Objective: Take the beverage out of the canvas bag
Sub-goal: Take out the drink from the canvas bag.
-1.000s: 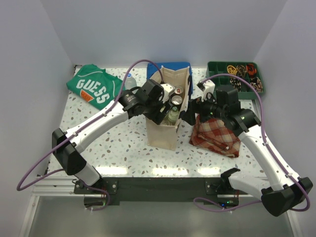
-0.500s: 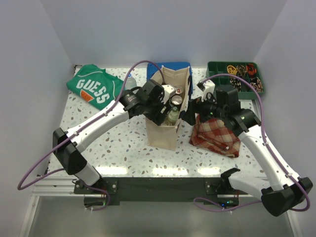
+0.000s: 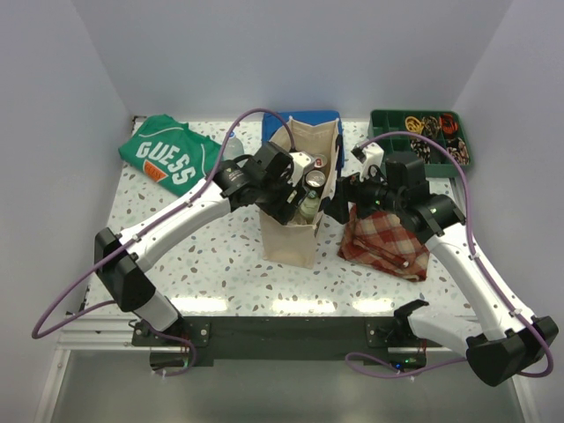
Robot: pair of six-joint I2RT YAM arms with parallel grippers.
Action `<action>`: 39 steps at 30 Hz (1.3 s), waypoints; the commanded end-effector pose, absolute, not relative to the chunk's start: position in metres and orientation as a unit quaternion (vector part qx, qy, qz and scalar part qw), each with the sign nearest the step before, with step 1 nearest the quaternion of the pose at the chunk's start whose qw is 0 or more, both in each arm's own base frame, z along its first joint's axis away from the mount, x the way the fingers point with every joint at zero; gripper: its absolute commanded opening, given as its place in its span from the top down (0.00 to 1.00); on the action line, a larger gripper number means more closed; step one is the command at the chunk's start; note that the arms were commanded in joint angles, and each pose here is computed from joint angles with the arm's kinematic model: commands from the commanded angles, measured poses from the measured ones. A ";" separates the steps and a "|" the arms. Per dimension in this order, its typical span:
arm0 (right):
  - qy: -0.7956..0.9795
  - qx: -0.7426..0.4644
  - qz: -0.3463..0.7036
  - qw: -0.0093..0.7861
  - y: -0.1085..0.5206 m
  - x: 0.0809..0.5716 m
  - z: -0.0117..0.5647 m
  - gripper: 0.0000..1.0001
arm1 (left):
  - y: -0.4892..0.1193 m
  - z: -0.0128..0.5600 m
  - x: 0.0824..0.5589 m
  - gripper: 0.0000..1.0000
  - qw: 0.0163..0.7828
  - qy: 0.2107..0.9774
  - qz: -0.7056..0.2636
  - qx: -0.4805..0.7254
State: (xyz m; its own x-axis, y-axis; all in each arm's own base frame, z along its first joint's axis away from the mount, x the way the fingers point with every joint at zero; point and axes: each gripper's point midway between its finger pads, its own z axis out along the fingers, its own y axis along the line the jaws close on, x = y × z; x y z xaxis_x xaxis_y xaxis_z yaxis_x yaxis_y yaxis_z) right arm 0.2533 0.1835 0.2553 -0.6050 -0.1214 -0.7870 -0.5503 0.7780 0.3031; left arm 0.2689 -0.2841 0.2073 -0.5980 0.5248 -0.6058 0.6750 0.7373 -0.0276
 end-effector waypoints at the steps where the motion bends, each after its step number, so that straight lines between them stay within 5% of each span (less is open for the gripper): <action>1: 0.844 -0.202 0.266 0.420 0.183 0.257 0.269 0.14 | -0.284 0.197 0.253 0.23 0.255 0.891 -0.136 0.350; 9: 0.845 -0.200 0.264 0.420 0.183 0.258 0.269 0.14 | -0.287 0.194 0.248 0.34 0.248 0.890 -0.140 0.356; 20: 0.845 -0.201 0.263 0.421 0.183 0.259 0.268 0.14 | -0.286 0.195 0.248 0.90 0.249 0.890 -0.140 0.356; 26: 0.846 -0.200 0.260 0.420 0.182 0.259 0.266 0.14 | -0.287 0.188 0.245 1.00 0.236 0.892 -0.137 0.361; 39: 0.847 -0.199 0.260 0.419 0.182 0.258 0.265 0.14 | -0.290 0.194 0.245 1.00 0.246 0.889 -0.136 0.362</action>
